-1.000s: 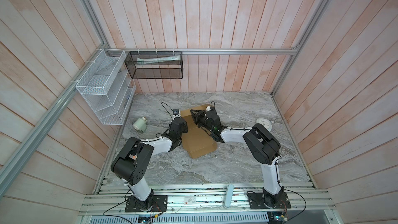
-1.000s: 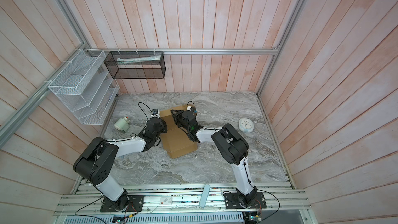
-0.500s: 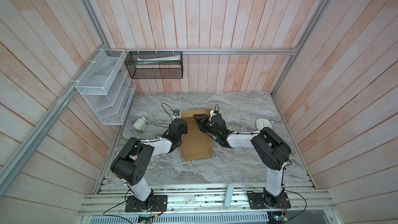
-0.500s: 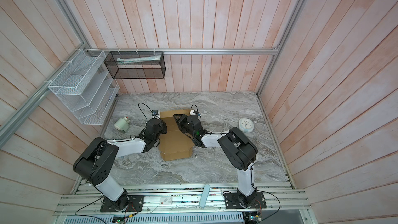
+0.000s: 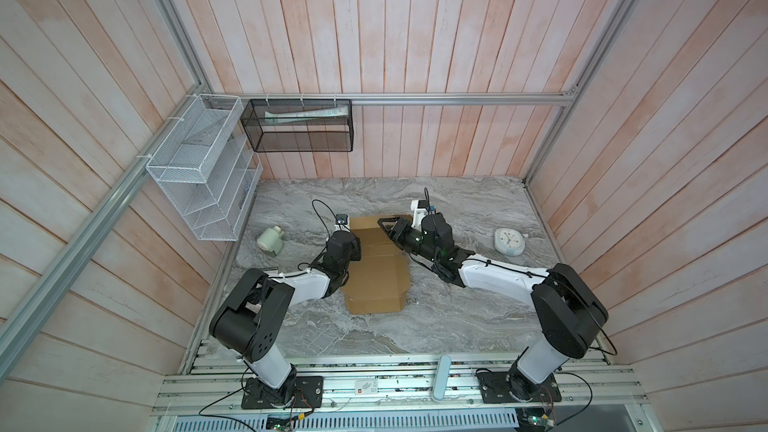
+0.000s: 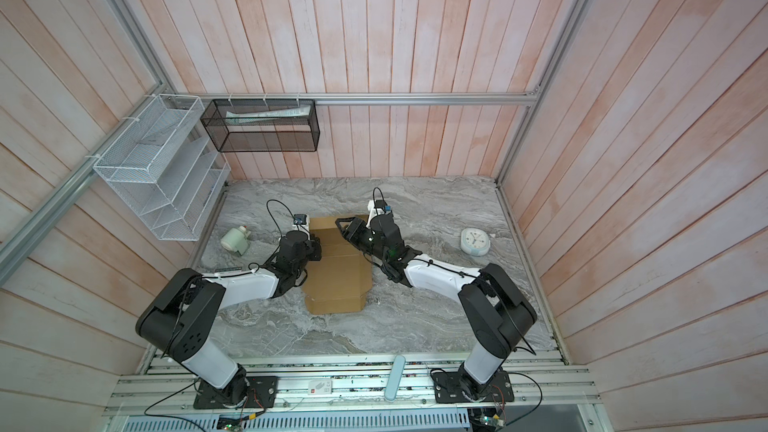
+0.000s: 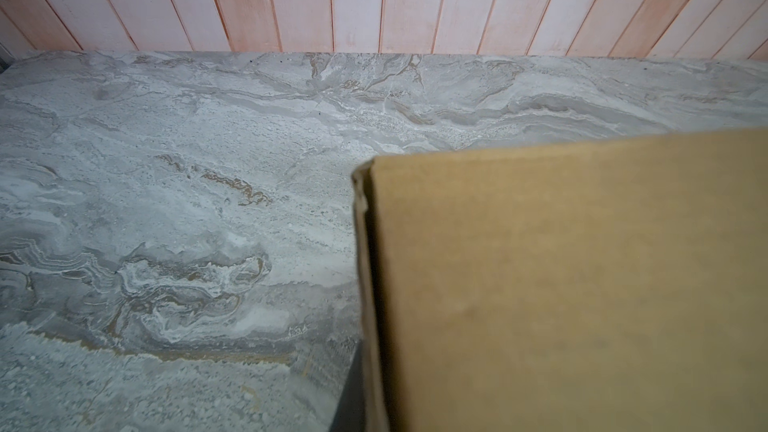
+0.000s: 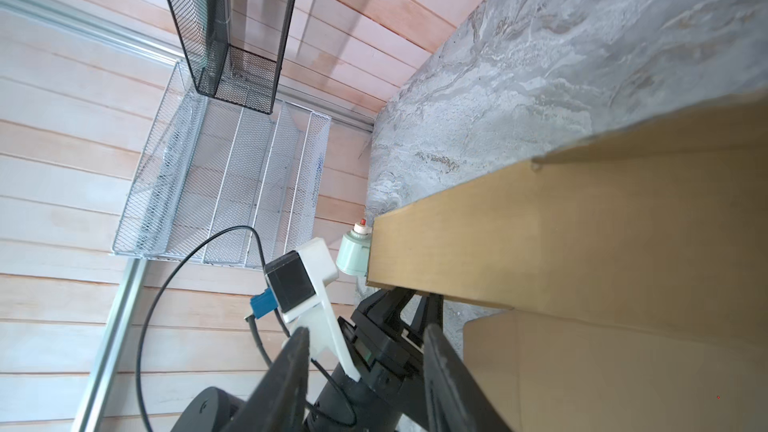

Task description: Fold the paper box

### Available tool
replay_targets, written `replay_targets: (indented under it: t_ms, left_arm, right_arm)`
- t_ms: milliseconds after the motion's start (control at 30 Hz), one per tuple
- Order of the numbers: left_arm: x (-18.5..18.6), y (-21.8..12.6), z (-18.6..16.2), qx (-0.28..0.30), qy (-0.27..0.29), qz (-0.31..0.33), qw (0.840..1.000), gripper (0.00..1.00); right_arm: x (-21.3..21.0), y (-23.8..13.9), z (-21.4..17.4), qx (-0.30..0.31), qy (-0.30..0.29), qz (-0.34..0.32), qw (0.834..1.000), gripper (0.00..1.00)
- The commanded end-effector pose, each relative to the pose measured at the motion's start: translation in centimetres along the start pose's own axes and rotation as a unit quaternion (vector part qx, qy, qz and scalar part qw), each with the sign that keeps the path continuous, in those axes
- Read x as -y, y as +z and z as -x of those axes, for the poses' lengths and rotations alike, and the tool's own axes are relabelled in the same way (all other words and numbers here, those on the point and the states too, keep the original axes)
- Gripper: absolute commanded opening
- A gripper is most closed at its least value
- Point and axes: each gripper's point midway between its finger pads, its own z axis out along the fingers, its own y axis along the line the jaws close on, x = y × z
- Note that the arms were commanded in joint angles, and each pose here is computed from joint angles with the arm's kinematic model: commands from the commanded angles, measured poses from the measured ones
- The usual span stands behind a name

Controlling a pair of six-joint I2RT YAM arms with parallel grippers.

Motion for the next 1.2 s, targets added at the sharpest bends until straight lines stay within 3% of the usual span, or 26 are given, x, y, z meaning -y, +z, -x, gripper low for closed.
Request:
replay_targets:
  t_ms: [0,367,700,1167]
  left_arm:
    - [0.5,-0.7,1.0,0.019,-0.002,-0.019,1.0,0.03]
    - [0.8,-1.0,0.5,0.012,0.003,-0.027,1.0,0.0]
    - [0.7,-1.0,-0.3,-0.004,0.009,-0.021,1.0,0.0]
    - [1.1,-0.9,-1.2,-0.023,0.019,-0.012,0.999,0.04]
  right_arm:
    - [0.0,0.3,0.5,-0.022,-0.075,-0.043,0.996,0.43]
    - [-0.4,5.1,2.0,-0.046,-0.125,-0.069,0.989,0.28]
    - [2.0,7.3,0.9,-0.057,-0.11,-0.08,0.989,0.25]
    - [5.8,7.3,-0.8,-0.063,-0.085,-0.102,0.989,0.22]
